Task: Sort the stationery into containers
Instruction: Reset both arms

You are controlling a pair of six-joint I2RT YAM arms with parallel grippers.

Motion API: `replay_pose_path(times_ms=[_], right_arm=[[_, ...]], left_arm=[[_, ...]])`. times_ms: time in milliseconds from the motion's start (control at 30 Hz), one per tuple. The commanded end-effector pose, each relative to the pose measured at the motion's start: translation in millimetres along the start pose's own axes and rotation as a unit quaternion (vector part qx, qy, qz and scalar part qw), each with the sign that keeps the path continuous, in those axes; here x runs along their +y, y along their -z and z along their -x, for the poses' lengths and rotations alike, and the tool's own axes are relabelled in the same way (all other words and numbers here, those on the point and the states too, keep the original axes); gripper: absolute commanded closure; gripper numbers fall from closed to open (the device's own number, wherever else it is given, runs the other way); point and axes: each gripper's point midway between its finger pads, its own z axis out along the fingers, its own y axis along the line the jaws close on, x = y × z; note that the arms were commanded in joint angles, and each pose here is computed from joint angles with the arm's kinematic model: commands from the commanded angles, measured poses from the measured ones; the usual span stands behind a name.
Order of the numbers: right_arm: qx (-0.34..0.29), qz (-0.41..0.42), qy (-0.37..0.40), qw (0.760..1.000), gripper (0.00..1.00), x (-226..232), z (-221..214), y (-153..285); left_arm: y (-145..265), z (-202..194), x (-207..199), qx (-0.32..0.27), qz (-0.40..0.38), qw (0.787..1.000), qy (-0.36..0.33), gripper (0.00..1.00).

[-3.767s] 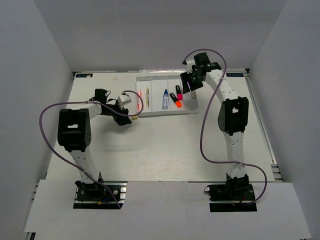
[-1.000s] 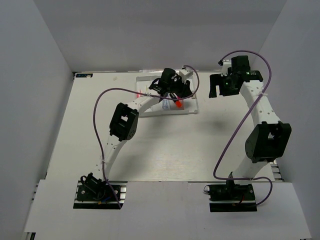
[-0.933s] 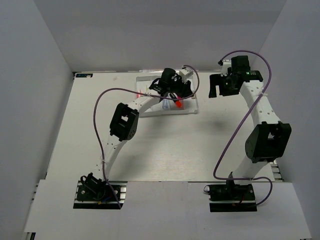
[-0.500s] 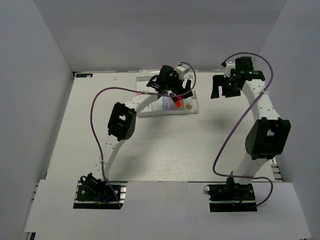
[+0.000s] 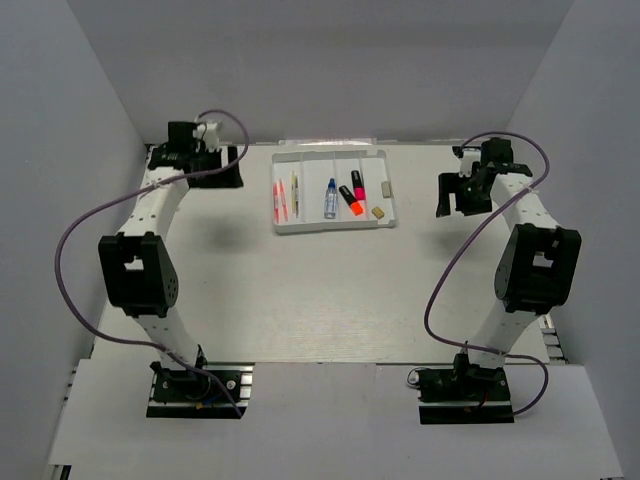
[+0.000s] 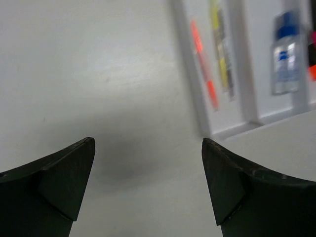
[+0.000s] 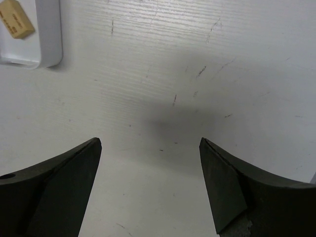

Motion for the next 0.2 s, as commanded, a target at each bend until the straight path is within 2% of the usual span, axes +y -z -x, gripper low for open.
replay_pose_path(times_ms=[0, 167], right_arm=[[-0.027, -0.030, 0.023, 0.999, 0.14, -15.3, 5.5, -0.1], [-0.020, -0.034, 0.021, 0.999, 0.14, -18.4, -3.9, -6.9]], left_arm=[[3.3, -67.9, 12.8, 0.070, 0.041, 0.997, 0.004, 0.02], [-5.2, -110.3, 34.6, 0.109, 0.052, 0.988, 0.091, 0.02]])
